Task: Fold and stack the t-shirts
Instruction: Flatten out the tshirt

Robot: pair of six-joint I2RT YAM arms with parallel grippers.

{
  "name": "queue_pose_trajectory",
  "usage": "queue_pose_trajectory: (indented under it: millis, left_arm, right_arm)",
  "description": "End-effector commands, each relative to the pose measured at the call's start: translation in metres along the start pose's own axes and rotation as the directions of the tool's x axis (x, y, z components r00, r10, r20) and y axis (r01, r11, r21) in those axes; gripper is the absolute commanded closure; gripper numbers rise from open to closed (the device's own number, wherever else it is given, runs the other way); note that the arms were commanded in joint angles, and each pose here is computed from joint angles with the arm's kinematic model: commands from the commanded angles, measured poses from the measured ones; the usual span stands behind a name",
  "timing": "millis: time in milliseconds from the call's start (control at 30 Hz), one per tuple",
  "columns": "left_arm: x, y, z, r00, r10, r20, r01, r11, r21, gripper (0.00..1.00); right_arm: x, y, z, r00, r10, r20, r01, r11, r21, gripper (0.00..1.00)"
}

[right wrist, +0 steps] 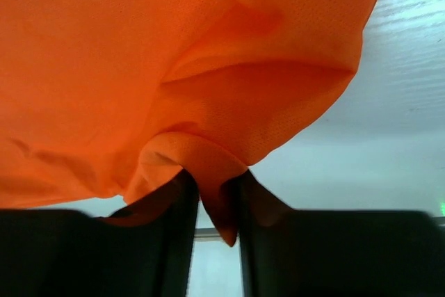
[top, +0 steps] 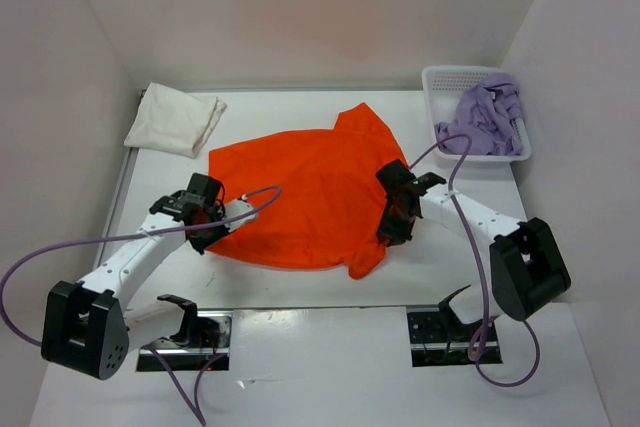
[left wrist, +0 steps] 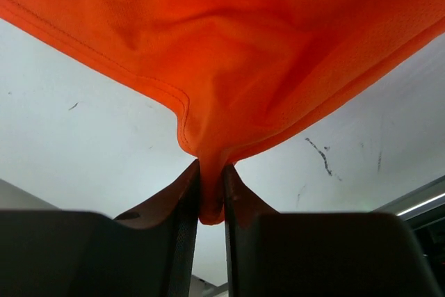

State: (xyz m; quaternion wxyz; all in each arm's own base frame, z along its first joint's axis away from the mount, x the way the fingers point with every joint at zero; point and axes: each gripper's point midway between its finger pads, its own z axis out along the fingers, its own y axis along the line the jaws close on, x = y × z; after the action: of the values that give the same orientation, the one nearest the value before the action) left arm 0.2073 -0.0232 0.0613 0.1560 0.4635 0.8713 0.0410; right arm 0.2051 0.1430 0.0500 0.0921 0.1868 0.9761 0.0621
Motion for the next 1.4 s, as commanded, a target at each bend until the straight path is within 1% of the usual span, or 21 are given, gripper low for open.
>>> queue_pose_trajectory:
  millis: [0, 33, 67, 100, 167, 300, 400, 467, 500, 533, 567, 600, 700, 767, 833, 933, 1000, 1133, 1233, 1300, 1367]
  left_arm:
    - [0.009, 0.002, -0.008, 0.999, 0.038, -0.033, -0.039, 0.999, -0.023, 0.74]
    - [0.009, 0.005, -0.011, 0.998, 0.048, -0.031, -0.049, 0.998, -0.040, 0.74]
    - [0.011, 0.003, -0.016, 0.998, 0.059, -0.038, -0.060, 0.998, -0.034, 0.74]
    - [0.009, 0.006, -0.022, 0.997, 0.074, -0.030, -0.075, 0.996, -0.042, 0.74]
    - [0.011, 0.005, -0.030, 0.995, 0.088, -0.040, -0.089, 0.996, -0.031, 0.69]
    - [0.013, -0.002, -0.042, 0.990, 0.136, -0.025, -0.136, 0.991, -0.001, 0.62]
    - [0.011, 0.003, -0.049, 0.988, 0.153, -0.017, -0.153, 0.988, -0.015, 0.62]
    - [0.002, 0.018, -0.050, 0.992, 0.130, 0.006, -0.129, 0.989, -0.076, 0.56]
    - [-0.009, 0.033, -0.050, 0.993, 0.110, 0.046, -0.102, 0.985, -0.142, 0.45]
    - [-0.014, 0.037, -0.045, 0.995, 0.082, 0.062, -0.072, 0.986, -0.153, 0.41]
    - [-0.019, 0.041, -0.038, 0.995, 0.068, 0.066, -0.057, 0.986, -0.155, 0.39]
    - [-0.029, 0.050, -0.032, 0.994, 0.058, 0.091, -0.041, 0.983, -0.177, 0.39]
    - [-0.037, 0.053, -0.001, 0.997, -0.006, 0.071, 0.015, 0.992, -0.129, 0.38]
    - [-0.038, 0.053, 0.018, 0.998, -0.051, 0.034, 0.054, 0.993, -0.102, 0.38]
    - [-0.041, 0.059, 0.026, 0.998, -0.061, 0.035, 0.065, 0.991, -0.117, 0.38]
    - [-0.042, 0.063, 0.033, 0.996, -0.080, 0.036, 0.084, 0.989, -0.120, 0.38]
    - [-0.041, 0.064, 0.033, 0.996, -0.081, 0.030, 0.084, 0.988, -0.127, 0.38]
    - [-0.039, 0.068, 0.029, 0.996, -0.083, 0.023, 0.086, 0.985, -0.153, 0.38]
    - [-0.036, 0.065, 0.032, 0.996, -0.083, 0.015, 0.085, 0.986, -0.146, 0.38]
    - [-0.033, 0.065, 0.031, 0.996, -0.093, 0.001, 0.093, 0.984, -0.150, 0.38]
    - [-0.026, 0.063, 0.032, 0.994, -0.105, -0.025, 0.100, 0.983, -0.155, 0.38]
  right_arm:
    - [0.002, 0.008, -0.004, 1.000, 0.019, -0.004, -0.019, 0.999, -0.043, 0.66]
    - [0.007, 0.002, -0.003, 0.999, 0.028, -0.022, -0.028, 0.999, -0.021, 0.60]
    - [0.010, 0.002, -0.003, 0.999, 0.028, -0.038, -0.029, 0.999, -0.022, 0.45]
    - [0.014, -0.003, -0.006, 0.999, 0.028, -0.042, -0.029, 0.999, -0.017, 0.40]
    - [0.018, -0.003, -0.013, 0.998, 0.040, -0.049, -0.041, 0.999, -0.029, 0.33]
    - [0.023, -0.009, -0.036, 0.996, 0.087, -0.031, -0.088, 0.995, -0.054, 0.32]
    - [0.023, -0.011, -0.042, 0.992, 0.127, -0.010, -0.128, 0.990, -0.063, 0.29]
    - [0.014, -0.006, -0.037, 0.989, 0.147, 0.019, -0.145, 0.986, -0.083, 0.29]
    - [0.012, -0.004, -0.030, 0.989, 0.147, 0.018, -0.145, 0.986, -0.082, 0.29]
    - [0.010, -0.002, -0.018, 0.989, 0.146, 0.003, -0.146, 0.988, -0.057, 0.29]
    - [0.003, 0.009, -0.010, 0.990, 0.137, 0.011, -0.136, 0.987, -0.086, 0.29]
    - [-0.002, 0.015, -0.004, 0.990, 0.137, 0.012, -0.136, 0.987, -0.088, 0.29]
    - [-0.029, 0.044, 0.005, 0.993, 0.111, 0.045, -0.105, 0.988, -0.116, 0.29]
    - [-0.056, 0.076, -0.010, 0.989, 0.093, 0.112, -0.072, 0.981, -0.181, 0.29]
    - [-0.080, 0.100, -0.024, 0.983, 0.072, 0.169, -0.032, 0.973, -0.230, 0.29]
    - [-0.095, 0.117, -0.008, 0.985, 0.020, 0.172, 0.017, 0.977, -0.211, 0.29]
    - [-0.090, 0.124, 0.007, 0.991, -0.022, 0.132, 0.048, 0.979, -0.197, 0.29]
    - [-0.097, 0.157, -0.006, 0.988, -0.048, 0.149, 0.084, 0.966, -0.246, 0.29]
    - [-0.091, 0.158, -0.007, 0.989, -0.063, 0.130, 0.092, 0.969, -0.230, 0.29]
    - [-0.085, 0.144, -0.026, 0.988, -0.061, 0.140, 0.091, 0.972, -0.219, 0.29]
    - [-0.074, 0.117, -0.036, 0.988, -0.007, 0.154, 0.035, 0.983, -0.180, 0.29]
